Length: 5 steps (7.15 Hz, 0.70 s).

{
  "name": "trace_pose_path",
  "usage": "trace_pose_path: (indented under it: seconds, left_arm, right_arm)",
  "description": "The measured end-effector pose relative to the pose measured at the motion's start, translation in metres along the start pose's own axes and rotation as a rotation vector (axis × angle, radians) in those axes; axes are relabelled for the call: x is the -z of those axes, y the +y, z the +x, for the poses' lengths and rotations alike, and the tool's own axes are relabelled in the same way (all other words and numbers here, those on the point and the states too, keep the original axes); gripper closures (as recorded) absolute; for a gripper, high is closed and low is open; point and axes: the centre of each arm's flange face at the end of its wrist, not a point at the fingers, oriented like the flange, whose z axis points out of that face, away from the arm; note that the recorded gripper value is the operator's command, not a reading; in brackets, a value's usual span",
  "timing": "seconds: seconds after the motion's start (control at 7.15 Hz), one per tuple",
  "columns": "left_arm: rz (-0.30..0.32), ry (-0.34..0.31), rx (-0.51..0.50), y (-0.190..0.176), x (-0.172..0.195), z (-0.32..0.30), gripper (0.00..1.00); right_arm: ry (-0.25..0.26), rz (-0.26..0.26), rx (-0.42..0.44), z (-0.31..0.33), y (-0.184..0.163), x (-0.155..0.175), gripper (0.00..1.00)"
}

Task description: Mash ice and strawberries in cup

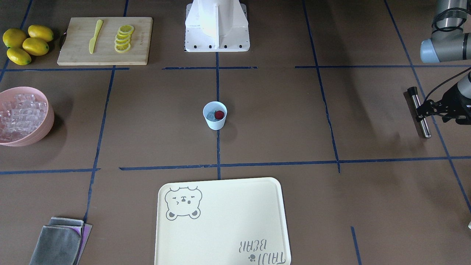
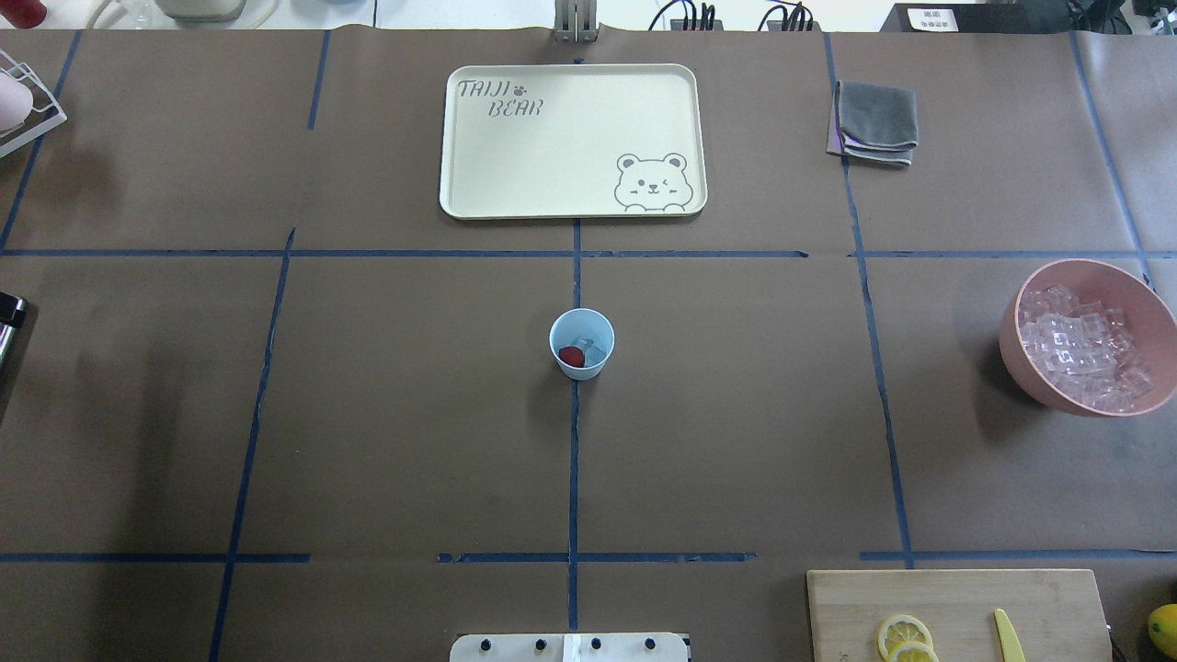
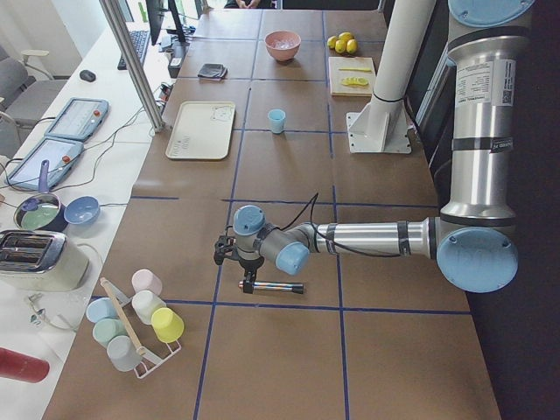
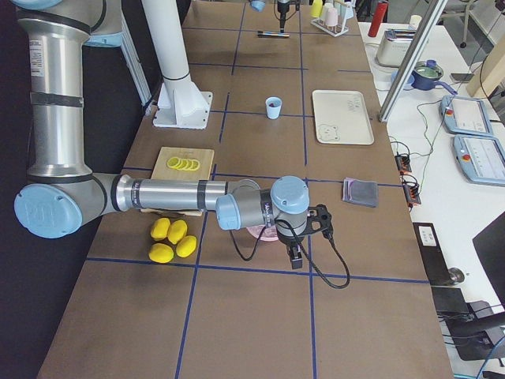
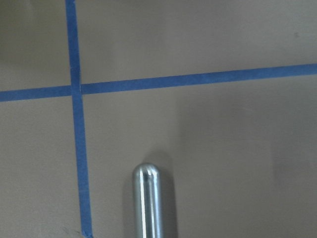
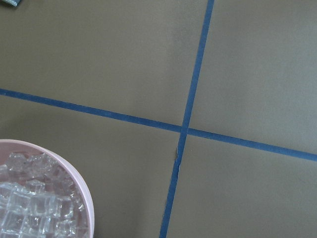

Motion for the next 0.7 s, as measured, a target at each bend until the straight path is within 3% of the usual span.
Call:
trace_pose_path:
  seconds: [0.7]
  left_arm:
    - [0.052,0.036,0.094,0.001,-0.02,-0.014,0.0]
  right_arm:
    - [0.0,0.002,0.002,0.0,-0.002,0.0,0.0]
